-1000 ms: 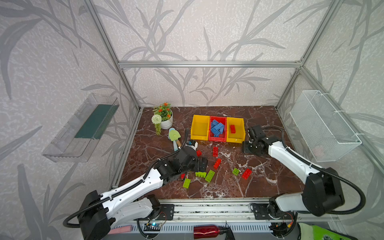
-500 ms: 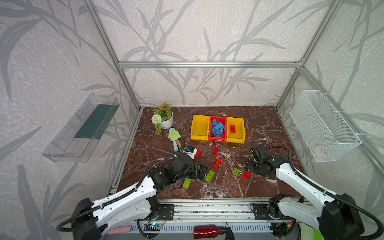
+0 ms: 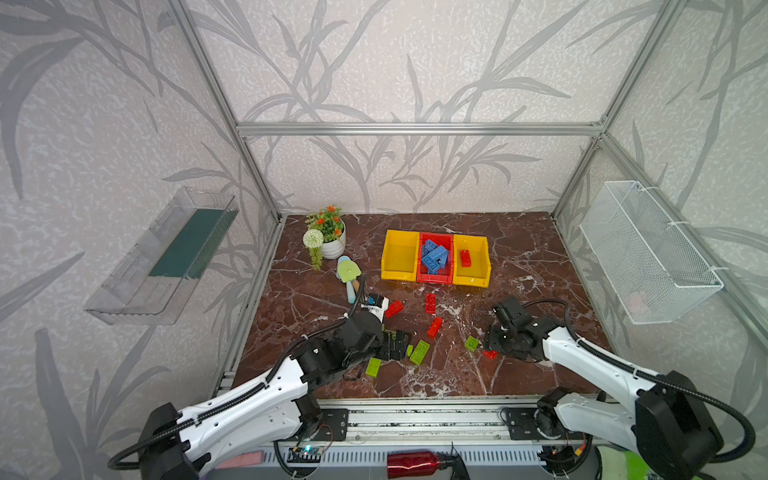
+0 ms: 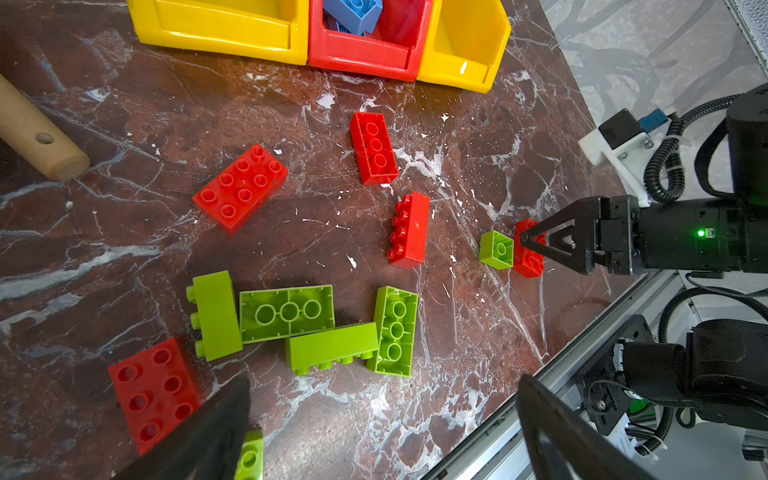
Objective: Sort the legos into containers by color
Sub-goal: 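Move the right gripper to the red brick beside the small green brick and grasp it, then carry the red brick with the right gripper into the yellow bin and open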
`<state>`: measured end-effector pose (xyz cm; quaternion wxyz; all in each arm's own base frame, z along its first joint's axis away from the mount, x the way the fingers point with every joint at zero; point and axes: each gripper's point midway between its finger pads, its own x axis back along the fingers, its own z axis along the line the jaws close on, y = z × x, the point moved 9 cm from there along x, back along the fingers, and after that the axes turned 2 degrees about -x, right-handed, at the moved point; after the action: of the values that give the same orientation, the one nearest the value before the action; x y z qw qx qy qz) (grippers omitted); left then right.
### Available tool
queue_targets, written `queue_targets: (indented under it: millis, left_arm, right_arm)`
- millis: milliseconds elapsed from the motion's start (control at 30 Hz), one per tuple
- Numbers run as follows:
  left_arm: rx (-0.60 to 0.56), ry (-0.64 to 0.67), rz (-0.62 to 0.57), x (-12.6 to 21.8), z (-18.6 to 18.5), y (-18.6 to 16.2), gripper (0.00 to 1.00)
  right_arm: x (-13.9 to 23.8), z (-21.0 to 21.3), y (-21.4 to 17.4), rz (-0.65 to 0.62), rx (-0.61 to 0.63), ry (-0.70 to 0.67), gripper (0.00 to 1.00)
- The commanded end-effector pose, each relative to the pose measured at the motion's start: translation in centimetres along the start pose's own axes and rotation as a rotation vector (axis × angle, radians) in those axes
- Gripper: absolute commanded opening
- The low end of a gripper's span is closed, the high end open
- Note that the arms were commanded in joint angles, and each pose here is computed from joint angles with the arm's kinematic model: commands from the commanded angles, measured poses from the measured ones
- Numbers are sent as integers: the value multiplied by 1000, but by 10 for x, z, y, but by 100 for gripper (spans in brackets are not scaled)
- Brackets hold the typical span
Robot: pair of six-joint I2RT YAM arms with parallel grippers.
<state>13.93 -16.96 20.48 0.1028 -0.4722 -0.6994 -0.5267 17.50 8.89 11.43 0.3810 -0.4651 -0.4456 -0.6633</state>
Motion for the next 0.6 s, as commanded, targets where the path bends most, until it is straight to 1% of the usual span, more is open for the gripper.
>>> queue_targets:
  millis: [0,67,433,500,567]
  left_arm:
    - [-4,19,2,-2,2,-2,99]
    - [-7,22,3,-3,3,-2,99]
    - [-23,36,-5,-3,4,-2,99]
    - [-25,38,-8,-3,4,-1,99]
    - [-20,47,-15,-3,4,0,99]
  right_arm:
    - [-7,2,-2,17,-5,-18,67]
    - [-10,3,-3,29,-3,-29,63]
    - [-14,9,3,53,24,-69,31]
    - [-9,12,6,43,32,-68,28]
    - [1,17,13,15,46,-54,27]
